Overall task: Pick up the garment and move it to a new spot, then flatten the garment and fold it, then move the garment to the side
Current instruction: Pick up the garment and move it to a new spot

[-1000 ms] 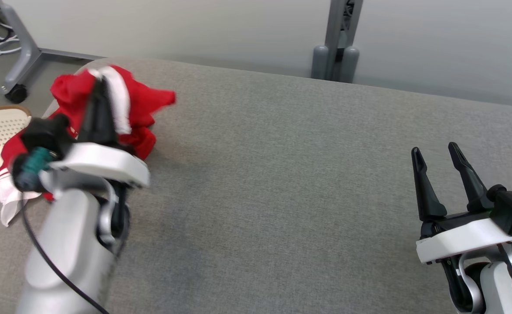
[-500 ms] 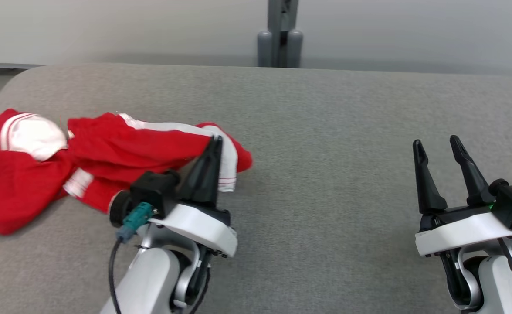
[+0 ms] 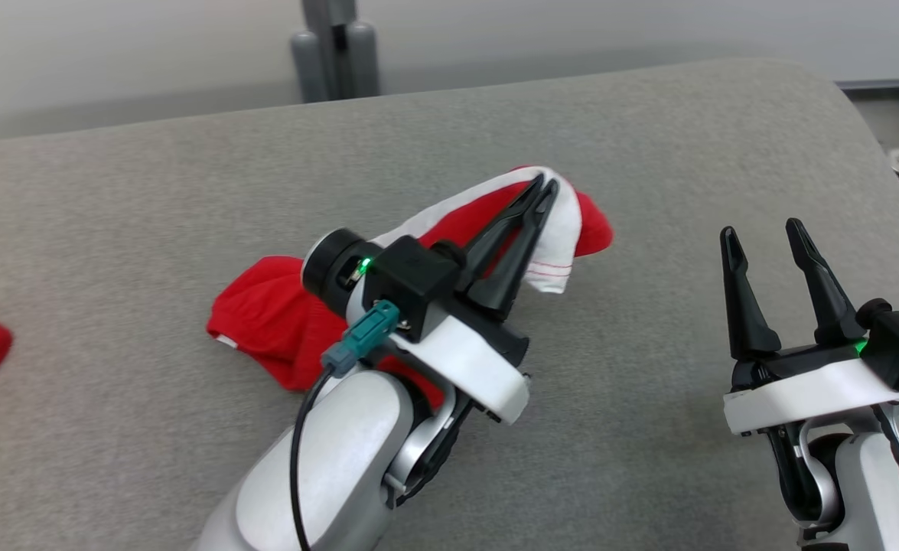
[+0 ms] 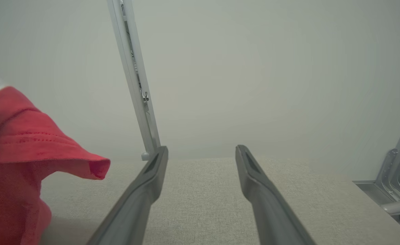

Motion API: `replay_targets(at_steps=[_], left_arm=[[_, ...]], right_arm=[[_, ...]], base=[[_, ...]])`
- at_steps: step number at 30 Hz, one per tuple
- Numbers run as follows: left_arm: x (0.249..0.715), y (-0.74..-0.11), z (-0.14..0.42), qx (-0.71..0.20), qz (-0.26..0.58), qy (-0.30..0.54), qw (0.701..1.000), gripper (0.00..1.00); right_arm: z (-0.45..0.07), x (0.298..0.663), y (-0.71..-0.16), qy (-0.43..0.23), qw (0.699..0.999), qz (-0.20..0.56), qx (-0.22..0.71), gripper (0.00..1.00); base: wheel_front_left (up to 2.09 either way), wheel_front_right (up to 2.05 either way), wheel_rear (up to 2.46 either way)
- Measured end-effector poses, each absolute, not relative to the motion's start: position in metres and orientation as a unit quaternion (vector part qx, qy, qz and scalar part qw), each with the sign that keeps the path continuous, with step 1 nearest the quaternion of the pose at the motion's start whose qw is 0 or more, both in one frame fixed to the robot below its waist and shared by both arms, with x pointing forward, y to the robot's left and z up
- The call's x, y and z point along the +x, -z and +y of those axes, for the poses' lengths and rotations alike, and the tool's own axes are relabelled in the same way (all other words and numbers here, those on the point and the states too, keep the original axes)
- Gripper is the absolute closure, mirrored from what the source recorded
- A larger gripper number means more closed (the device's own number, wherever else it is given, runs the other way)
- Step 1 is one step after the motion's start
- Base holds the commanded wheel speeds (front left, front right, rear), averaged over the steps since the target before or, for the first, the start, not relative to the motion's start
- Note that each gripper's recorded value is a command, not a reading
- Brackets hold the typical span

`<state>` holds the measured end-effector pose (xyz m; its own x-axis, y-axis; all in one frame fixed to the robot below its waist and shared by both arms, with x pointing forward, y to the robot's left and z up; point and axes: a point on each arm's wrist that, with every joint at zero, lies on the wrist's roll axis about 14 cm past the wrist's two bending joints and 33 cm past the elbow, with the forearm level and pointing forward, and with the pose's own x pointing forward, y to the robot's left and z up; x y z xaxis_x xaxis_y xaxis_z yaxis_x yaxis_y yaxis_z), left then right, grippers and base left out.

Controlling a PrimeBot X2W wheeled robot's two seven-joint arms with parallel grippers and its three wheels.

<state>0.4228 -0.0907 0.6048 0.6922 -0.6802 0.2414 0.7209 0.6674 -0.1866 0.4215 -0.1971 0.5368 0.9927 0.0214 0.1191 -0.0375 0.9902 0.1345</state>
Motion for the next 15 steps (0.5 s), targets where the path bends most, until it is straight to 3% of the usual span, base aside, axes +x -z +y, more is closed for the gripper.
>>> replay_targets(at_steps=[5, 10, 12, 13, 15], left_arm=[[0.423, -0.587, -0.126, -0.144, -0.039, 0.424, 0.893, 1.00], [0.432, -0.519, -0.141, -0.135, 0.060, 0.431, 0.890, 1.00], [0.430, -0.502, -0.143, -0.142, 0.084, 0.433, 0.886, 0.53], [0.429, -0.495, -0.142, -0.138, 0.092, 0.433, 0.886, 0.00], [0.428, -0.488, -0.139, -0.139, 0.099, 0.430, 0.886, 0.00]], right_arm=[[-0.220, 0.413, -0.524, 0.019, 0.997, -0.044, 0.067, 0.00], [-0.233, 0.415, -0.503, 0.041, 0.997, -0.020, 0.067, 0.00], [-0.234, 0.416, -0.496, 0.043, 0.997, -0.012, 0.068, 0.00], [-0.233, 0.417, -0.493, 0.043, 0.997, -0.009, 0.069, 0.00], [-0.230, 0.421, -0.490, 0.039, 0.997, -0.007, 0.073, 0.00]], base=[[0.00, 0.00, 0.00], [0.00, 0.00, 0.00], [0.00, 0.00, 0.00], [0.00, 0.00, 0.00], [0.00, 0.00, 0.00]])
